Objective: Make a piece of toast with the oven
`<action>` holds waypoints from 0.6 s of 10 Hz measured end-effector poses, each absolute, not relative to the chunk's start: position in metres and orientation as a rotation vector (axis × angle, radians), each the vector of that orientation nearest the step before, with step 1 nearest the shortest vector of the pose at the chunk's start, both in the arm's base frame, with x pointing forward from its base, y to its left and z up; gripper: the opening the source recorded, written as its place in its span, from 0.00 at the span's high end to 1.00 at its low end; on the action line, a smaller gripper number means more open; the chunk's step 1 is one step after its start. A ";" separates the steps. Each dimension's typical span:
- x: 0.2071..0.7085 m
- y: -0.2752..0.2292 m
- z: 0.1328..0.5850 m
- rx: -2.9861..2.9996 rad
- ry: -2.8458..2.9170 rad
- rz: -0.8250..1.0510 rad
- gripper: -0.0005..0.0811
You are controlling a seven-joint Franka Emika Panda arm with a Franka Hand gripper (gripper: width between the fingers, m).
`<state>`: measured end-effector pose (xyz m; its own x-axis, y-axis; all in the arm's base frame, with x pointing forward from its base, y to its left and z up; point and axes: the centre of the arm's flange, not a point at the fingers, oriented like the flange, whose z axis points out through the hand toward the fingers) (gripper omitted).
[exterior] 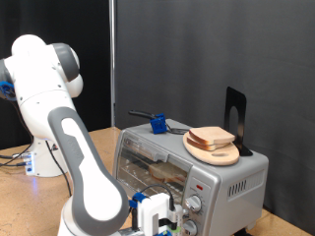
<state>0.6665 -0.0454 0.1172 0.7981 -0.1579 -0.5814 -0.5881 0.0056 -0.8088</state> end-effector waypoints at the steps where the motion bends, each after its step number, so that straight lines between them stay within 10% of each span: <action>1: 0.668 -0.041 0.117 -1.558 0.626 0.385 0.16; 6: 0.669 -0.038 0.118 -1.570 0.622 0.383 0.16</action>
<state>0.6691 -0.0379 0.1175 0.7936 -0.1599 -0.5871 -0.5961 -0.0105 -0.8029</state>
